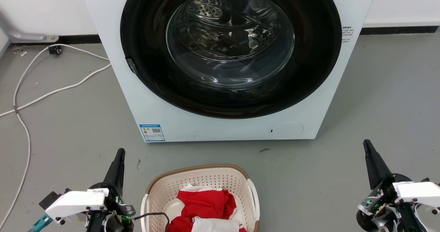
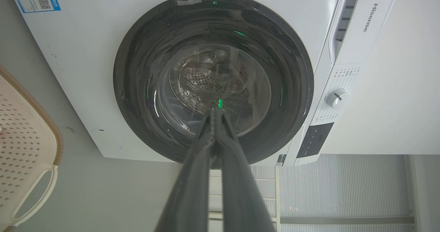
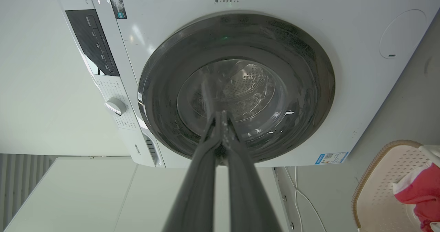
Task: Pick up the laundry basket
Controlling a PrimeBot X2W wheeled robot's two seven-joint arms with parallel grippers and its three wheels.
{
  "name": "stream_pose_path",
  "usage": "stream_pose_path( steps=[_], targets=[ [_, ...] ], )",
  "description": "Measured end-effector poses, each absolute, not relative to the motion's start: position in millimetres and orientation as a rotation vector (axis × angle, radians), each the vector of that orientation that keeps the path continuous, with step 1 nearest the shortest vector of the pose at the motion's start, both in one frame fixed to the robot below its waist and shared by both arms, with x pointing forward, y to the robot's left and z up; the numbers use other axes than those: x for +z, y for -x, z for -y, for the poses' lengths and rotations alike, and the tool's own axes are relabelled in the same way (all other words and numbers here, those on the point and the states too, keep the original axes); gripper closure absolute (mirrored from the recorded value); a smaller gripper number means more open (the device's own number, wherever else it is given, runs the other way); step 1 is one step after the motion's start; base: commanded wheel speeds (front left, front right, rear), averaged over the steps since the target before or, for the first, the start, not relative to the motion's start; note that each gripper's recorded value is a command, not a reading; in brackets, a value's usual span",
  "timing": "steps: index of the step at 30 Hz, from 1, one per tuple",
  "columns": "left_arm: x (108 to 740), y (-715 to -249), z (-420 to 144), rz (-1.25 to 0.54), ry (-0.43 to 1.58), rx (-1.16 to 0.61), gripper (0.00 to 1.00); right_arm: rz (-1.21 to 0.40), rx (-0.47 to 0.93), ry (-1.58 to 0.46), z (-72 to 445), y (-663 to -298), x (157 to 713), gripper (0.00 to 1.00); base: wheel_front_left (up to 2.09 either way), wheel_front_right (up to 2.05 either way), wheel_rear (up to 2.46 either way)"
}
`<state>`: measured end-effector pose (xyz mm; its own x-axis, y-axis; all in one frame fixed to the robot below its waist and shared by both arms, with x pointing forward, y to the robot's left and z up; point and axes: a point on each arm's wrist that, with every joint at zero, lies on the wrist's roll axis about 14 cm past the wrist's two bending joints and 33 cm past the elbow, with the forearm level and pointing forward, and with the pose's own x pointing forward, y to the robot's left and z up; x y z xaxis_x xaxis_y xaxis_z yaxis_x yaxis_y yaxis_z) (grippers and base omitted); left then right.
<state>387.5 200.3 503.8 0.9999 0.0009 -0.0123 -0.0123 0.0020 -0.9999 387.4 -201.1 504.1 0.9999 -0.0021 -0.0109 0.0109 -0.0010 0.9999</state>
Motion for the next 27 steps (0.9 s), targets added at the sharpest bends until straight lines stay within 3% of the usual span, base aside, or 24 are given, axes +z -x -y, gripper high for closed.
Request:
stream_pose_path(
  steps=[25,26,27],
  targets=[
    [502.1,-386.9,-199.7,-0.014,1.570,0.013,1.00,-0.012,-0.014,-1.572,200.9,-386.8,502.4,1.00,0.00,0.00,0.00],
    [498.0,-385.4,-199.3,-0.024,1.572,0.022,0.00,-0.022,-0.024,-1.573,200.7,-385.1,498.1,0.00,0.00,0.00,0.00],
    [492.4,-383.0,-198.7,-0.038,1.574,0.035,0.00,-0.034,-0.037,-1.574,200.7,-382.6,492.5,0.00,0.00,0.00,0.00]
  ],
)
